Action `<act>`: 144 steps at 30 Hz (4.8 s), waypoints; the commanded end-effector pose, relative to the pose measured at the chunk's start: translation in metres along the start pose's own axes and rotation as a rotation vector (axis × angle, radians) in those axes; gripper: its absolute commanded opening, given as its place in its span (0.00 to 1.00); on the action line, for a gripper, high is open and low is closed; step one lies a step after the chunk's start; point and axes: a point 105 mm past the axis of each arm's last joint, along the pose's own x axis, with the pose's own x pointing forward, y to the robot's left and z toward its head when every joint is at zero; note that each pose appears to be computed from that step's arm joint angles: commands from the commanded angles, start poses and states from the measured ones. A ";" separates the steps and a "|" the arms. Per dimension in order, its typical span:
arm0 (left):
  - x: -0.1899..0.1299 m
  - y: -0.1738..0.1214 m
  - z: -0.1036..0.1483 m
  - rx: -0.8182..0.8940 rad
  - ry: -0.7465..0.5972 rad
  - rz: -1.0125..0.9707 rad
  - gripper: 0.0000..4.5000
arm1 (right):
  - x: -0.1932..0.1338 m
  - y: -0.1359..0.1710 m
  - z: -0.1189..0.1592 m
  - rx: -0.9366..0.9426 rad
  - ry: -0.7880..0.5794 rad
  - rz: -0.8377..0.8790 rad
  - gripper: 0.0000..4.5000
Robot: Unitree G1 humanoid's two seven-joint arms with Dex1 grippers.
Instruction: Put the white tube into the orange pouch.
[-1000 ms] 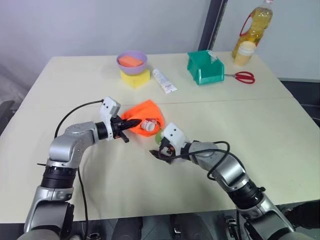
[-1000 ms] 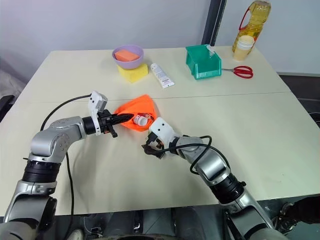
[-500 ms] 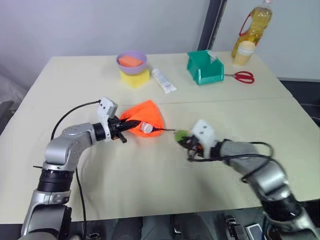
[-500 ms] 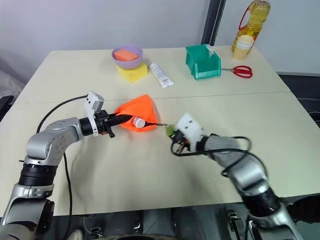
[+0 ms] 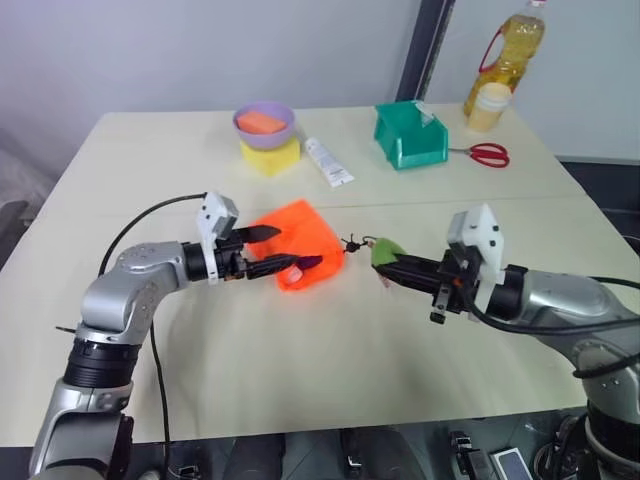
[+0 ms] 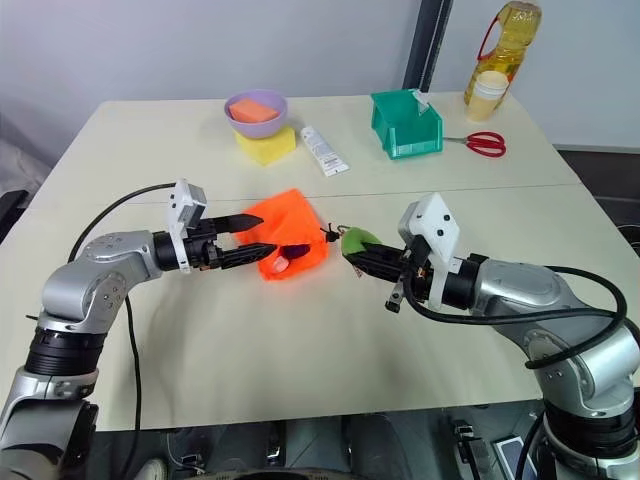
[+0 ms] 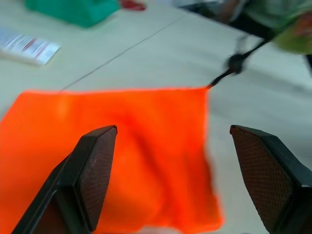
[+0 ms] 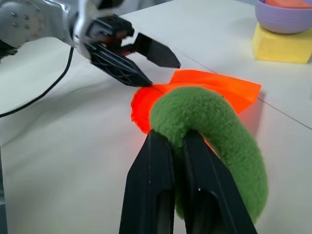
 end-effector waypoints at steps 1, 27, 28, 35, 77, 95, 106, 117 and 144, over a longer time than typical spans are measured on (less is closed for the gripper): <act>0.017 -0.014 0.018 0.166 -0.020 -0.070 0.87 | 0.002 0.007 0.004 -0.023 -0.012 0.020 0.00; 0.075 -0.027 -0.001 0.327 0.024 -0.367 0.87 | -0.041 0.004 -0.040 -0.110 0.296 -0.097 0.00; 0.077 -0.028 -0.002 0.331 0.029 -0.380 0.87 | -0.042 0.003 -0.042 -0.117 0.311 -0.101 0.00; 0.093 -0.029 -0.005 0.364 0.059 -0.428 0.87 | -0.042 -0.002 -0.046 -0.148 0.324 -0.124 0.00; 0.131 -0.029 -0.024 0.767 0.223 -0.662 0.87 | -0.032 0.007 -0.085 -0.305 0.491 -0.024 0.00; 0.144 -0.032 -0.033 0.757 0.284 -0.716 0.37 | -0.029 0.009 -0.083 -0.315 0.479 -0.034 0.00; 0.146 -0.029 -0.031 0.777 0.303 -0.696 0.27 | -0.025 0.010 -0.080 -0.325 0.465 -0.024 0.00; 0.135 -0.016 -0.025 0.716 0.277 -0.635 0.89 | -0.017 0.006 -0.075 -0.325 0.423 -0.046 0.00; 0.114 -0.015 -0.025 0.697 0.204 -0.598 0.89 | 0.000 0.038 -0.058 -0.302 0.324 0.125 0.00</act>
